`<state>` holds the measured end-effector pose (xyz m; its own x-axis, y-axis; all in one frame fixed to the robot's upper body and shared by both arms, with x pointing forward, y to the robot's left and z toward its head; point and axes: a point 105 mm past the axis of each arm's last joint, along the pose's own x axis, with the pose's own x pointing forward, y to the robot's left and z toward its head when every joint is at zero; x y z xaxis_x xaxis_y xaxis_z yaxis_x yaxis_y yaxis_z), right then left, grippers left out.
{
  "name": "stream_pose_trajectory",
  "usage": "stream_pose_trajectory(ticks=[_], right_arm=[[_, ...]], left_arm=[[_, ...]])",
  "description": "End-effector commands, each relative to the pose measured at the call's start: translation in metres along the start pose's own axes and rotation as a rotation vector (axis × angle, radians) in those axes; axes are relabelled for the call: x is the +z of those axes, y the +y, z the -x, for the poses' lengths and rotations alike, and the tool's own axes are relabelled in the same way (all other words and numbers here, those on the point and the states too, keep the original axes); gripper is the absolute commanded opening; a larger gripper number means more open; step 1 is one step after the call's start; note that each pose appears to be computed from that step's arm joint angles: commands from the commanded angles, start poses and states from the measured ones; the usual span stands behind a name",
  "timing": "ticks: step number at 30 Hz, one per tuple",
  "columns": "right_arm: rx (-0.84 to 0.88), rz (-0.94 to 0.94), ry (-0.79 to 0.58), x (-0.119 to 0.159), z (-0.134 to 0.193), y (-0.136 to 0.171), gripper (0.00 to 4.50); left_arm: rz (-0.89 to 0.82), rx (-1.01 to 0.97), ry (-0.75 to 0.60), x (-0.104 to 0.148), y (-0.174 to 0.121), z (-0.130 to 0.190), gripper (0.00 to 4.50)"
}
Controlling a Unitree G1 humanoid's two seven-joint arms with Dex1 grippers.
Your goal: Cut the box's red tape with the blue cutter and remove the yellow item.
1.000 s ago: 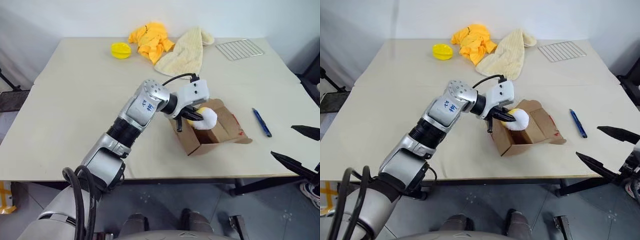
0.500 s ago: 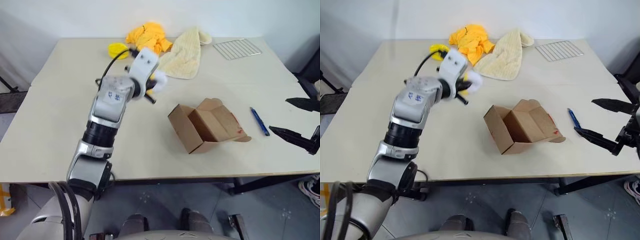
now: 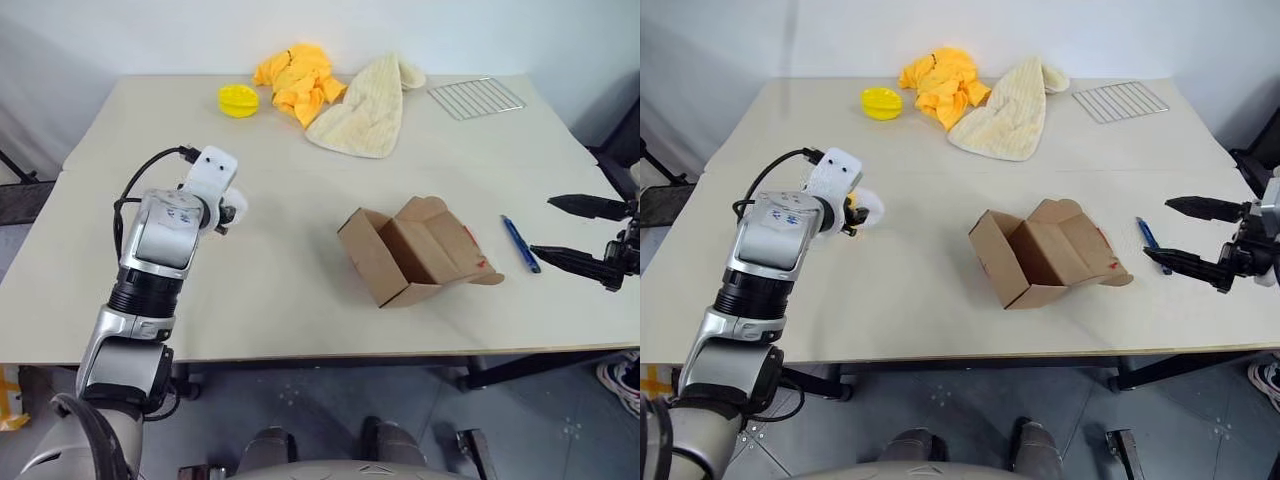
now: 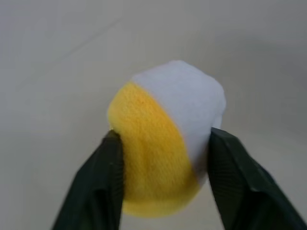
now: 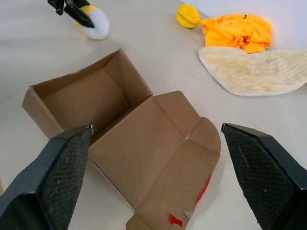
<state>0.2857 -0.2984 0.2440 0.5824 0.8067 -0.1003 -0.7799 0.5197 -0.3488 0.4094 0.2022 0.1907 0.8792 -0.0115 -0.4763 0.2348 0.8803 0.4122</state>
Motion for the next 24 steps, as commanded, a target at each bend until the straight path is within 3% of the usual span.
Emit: stream_pose_trajectory(ticks=[1,3,5,7,10,13,17,20,24], right_arm=[[0.014,0.048,0.000,0.010,0.006,-0.004,4.50],[0.008,0.058,0.000,0.012,0.004,-0.007,4.50],[0.009,0.062,0.001,0.013,0.002,-0.009,4.50],[0.012,0.063,0.007,0.012,0.002,-0.009,4.50],[0.013,0.062,0.008,0.012,0.001,-0.009,4.50],[0.020,0.055,0.015,0.010,0.001,-0.006,4.50],[0.031,0.038,0.060,0.003,0.007,0.000,4.50],[0.013,0.012,0.114,-0.008,0.019,0.003,4.50],[-0.044,-0.027,0.213,-0.029,0.040,0.001,4.50]], left_arm=[[0.003,0.007,-0.038,0.008,0.007,0.012,3.71],[0.046,-0.031,-0.073,0.013,0.012,0.025,3.98],[0.102,-0.160,-0.231,0.036,0.003,0.042,3.98],[0.025,-0.111,-0.459,0.062,0.007,0.062,3.98],[-0.012,-0.286,-0.581,0.064,-0.020,0.081,3.98],[-0.021,-0.495,-0.798,0.067,-0.049,0.112,3.98],[-0.087,-0.741,-0.817,0.026,-0.080,0.137,3.98],[-0.089,-0.696,-0.759,-0.007,-0.064,0.129,3.98],[-0.061,-0.678,-0.572,-0.068,-0.042,0.115,3.98]])
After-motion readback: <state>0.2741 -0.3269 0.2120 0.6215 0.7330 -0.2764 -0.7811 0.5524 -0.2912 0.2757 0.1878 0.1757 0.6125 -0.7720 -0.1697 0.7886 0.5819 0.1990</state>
